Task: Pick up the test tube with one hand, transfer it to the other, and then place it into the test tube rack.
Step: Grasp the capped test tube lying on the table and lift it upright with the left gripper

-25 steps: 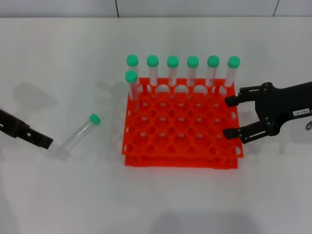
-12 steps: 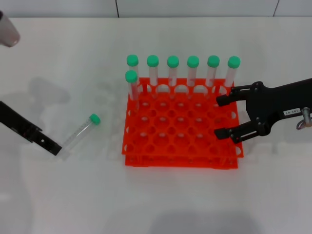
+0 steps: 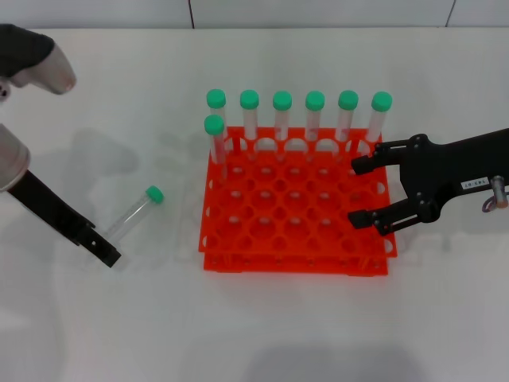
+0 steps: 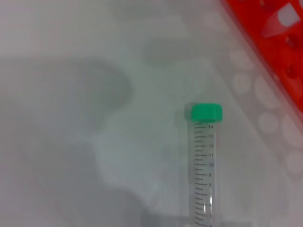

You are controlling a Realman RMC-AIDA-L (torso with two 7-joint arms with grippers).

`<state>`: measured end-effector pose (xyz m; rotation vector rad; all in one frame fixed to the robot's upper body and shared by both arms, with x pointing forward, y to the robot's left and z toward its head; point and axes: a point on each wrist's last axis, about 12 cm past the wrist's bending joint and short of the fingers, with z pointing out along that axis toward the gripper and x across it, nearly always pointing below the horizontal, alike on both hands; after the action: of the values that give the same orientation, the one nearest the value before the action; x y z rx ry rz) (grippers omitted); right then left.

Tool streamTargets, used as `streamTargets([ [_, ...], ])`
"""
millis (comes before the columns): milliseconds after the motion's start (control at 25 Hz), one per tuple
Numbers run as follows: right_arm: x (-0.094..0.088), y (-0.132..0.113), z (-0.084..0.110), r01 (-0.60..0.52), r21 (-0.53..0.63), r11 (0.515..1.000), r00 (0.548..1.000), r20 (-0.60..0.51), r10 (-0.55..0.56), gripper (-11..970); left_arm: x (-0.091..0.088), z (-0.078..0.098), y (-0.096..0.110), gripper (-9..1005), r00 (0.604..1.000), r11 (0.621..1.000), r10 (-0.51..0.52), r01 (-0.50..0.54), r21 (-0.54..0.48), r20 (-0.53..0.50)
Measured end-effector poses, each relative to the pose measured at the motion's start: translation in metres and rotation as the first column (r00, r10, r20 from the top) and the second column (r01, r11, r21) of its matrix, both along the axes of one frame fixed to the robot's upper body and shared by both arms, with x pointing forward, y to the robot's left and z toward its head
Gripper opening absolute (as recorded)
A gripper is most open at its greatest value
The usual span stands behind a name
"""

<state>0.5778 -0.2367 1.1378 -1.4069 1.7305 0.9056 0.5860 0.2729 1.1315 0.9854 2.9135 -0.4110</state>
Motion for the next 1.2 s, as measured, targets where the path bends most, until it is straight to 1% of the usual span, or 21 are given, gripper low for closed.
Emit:
streamTargets([
  [480,-0.001,0.000,-0.001,0.000,0.001,1.000,1.000,-0.001,0.000,831,0.001,-0.006,-0.014,874,1.000,1.000,-0.010,0.010,0.025,0.001],
  [920,-0.002,-0.001,-0.003,0.002,0.001,1.000,1.000,-0.004,-0.002,826,0.000,-0.009,-0.013,581,1.000,0.999,0.005,-0.005,0.047,0.002],
  [1200,-0.002,-0.001,-0.003,0.004,0.001,1.000,1.000,-0.005,-0.004,823,0.002,-0.009,-0.014,505,1.000,0.999,0.016,-0.017,0.048,0.012],
])
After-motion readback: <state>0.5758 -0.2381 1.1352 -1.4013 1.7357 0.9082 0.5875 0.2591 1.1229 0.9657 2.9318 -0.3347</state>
